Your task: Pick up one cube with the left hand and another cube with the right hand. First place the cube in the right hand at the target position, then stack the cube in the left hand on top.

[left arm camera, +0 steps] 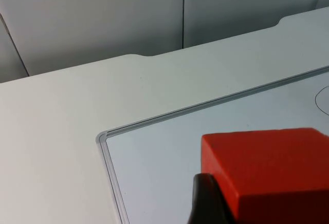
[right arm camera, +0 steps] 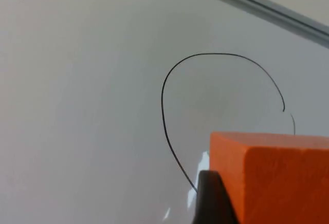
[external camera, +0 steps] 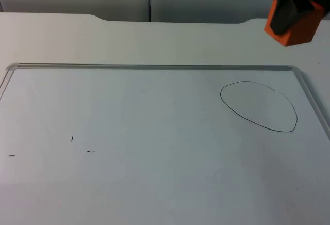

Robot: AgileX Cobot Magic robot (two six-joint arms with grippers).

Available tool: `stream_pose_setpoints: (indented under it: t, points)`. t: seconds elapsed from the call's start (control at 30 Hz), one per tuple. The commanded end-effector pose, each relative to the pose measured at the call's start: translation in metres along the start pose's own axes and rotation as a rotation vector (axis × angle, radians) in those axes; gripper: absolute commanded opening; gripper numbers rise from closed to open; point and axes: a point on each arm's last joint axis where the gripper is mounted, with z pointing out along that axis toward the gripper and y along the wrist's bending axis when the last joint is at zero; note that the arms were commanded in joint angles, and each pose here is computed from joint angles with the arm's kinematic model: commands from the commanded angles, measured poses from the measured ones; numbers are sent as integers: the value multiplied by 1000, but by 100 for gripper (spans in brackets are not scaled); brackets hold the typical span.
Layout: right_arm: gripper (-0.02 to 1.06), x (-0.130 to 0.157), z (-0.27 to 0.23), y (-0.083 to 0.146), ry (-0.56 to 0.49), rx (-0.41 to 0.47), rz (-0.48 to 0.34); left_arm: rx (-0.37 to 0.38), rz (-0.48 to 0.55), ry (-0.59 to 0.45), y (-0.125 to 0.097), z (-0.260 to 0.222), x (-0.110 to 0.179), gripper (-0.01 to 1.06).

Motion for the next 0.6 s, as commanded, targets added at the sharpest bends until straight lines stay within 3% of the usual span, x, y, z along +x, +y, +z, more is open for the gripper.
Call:
stream_pose_setpoints:
  t: [0.0,0.3,0.57]
  points:
    - [0,-4,8,-2,-10,1,-3,7,-5,-23,-1,-1,-1,6]
    - [0,2,56,-3,108,-17,8,6,-4,-22,-1,-1,-1,6]
    - [0,28,94,-2,98,-3,53,6,-4,-22,-1,-1,-1,6]
